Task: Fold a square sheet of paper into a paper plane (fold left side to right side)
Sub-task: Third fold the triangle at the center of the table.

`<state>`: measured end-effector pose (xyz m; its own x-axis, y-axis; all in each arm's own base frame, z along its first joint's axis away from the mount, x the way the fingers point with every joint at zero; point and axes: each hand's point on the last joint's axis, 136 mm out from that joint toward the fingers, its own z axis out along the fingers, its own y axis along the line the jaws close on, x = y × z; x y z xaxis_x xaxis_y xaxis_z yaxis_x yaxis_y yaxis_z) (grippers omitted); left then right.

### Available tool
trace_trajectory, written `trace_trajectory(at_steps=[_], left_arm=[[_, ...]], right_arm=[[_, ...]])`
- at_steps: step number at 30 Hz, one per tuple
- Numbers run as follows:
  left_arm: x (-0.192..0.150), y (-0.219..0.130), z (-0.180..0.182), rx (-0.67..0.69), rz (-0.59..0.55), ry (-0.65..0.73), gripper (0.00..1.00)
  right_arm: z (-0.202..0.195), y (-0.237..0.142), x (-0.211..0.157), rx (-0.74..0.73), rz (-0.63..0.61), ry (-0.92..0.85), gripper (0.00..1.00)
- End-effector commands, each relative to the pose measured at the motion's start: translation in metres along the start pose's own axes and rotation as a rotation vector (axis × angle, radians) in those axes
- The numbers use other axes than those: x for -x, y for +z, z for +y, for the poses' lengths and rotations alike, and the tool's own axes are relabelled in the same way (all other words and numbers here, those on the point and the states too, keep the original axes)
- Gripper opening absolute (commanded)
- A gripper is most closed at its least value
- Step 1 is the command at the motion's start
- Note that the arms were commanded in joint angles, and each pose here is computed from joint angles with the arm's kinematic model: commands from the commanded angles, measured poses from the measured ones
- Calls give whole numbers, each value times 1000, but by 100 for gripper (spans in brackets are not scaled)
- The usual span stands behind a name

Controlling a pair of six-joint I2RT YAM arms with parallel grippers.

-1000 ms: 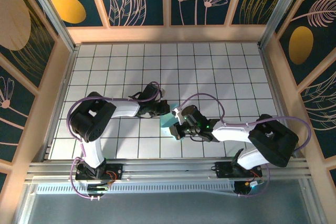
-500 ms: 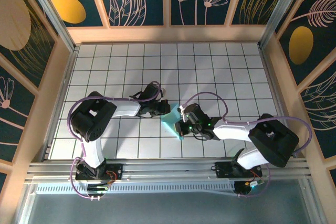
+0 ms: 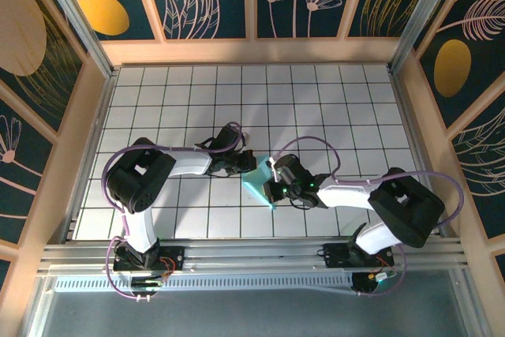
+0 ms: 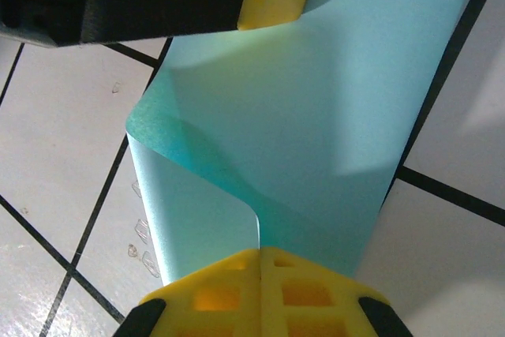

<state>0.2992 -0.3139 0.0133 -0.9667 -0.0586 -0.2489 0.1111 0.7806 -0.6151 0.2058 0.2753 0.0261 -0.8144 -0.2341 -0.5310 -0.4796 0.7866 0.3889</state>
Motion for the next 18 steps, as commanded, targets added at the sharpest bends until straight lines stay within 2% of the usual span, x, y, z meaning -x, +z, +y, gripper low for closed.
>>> trace_trajectory(at_steps=[1, 18], left_arm=[[-20, 10, 28, 102, 65, -15, 0], [-20, 11, 28, 103, 65, -14, 0]], right_arm=[[-5, 1, 11, -33, -21, -2, 0], [-12, 0, 12, -67, -27, 4, 0]])
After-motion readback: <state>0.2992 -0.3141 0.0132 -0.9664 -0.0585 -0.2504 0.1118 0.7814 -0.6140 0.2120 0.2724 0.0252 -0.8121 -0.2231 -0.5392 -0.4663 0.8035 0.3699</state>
